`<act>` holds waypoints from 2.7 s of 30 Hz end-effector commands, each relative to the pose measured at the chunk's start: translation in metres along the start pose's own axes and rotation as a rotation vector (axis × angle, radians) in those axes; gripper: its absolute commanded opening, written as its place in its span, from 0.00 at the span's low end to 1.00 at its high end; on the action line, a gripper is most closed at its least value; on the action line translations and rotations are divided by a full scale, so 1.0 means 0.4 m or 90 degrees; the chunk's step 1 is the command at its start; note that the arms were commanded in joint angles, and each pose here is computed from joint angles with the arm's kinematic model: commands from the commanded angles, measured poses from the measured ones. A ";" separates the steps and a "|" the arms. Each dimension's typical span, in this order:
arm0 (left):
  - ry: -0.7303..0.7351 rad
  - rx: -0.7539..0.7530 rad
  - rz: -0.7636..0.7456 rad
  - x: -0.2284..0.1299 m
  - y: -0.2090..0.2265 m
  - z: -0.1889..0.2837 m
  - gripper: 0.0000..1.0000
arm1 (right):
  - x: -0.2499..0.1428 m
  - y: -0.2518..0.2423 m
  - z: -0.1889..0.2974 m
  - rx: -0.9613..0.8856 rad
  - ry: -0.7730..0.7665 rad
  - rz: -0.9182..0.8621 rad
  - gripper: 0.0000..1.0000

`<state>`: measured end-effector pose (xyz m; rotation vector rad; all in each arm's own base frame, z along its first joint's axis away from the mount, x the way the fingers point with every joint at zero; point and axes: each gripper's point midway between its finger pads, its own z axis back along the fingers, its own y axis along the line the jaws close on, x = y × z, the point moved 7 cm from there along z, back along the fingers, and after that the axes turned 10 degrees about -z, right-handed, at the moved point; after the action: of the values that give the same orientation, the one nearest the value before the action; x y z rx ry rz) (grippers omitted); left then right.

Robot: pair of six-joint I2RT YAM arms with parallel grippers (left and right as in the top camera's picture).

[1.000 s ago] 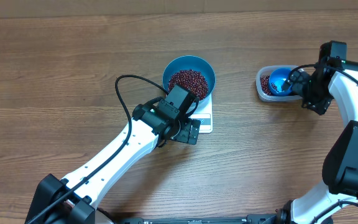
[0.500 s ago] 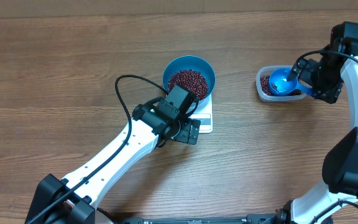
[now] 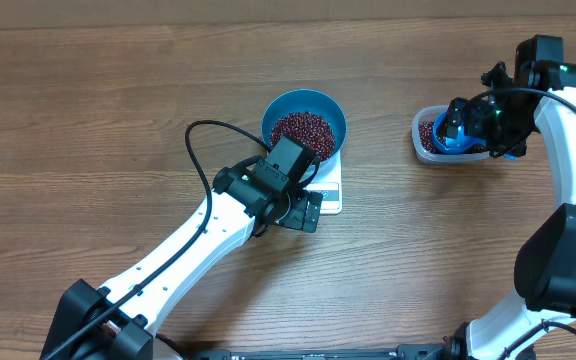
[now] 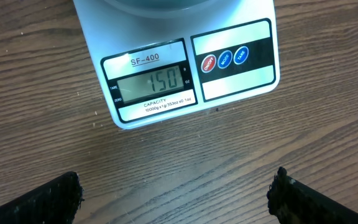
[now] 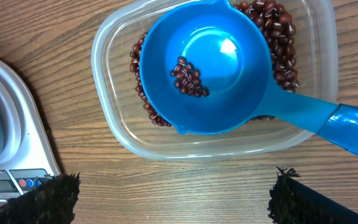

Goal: Scoop item into bowl and weigh 150g on scale

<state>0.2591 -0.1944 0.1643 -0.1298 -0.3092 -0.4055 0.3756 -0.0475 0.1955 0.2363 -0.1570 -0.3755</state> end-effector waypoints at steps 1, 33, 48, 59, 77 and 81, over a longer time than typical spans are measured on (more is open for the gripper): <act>0.006 -0.002 -0.012 -0.004 -0.001 -0.008 1.00 | -0.001 0.003 0.006 0.009 -0.005 0.014 1.00; -0.111 -0.032 0.015 0.077 -0.020 -0.001 0.99 | -0.001 0.003 0.006 0.009 -0.005 0.014 1.00; -0.111 -0.032 0.015 0.077 -0.020 -0.001 1.00 | -0.002 0.003 0.007 0.009 -0.005 0.014 1.00; -0.111 -0.023 0.014 0.077 -0.017 -0.001 1.00 | -0.002 0.003 0.006 0.009 -0.005 0.014 1.00; -0.028 0.116 0.091 -0.012 0.002 0.003 0.99 | -0.001 0.001 0.007 0.009 -0.005 0.013 1.00; -0.045 0.120 0.081 -0.006 -0.011 0.004 0.99 | -0.001 0.001 0.007 0.009 -0.005 0.013 1.00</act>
<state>0.2532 -0.1979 0.1634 -0.0153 -0.3677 -0.2604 0.3759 -0.0475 0.1954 0.2353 -0.1608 -0.3589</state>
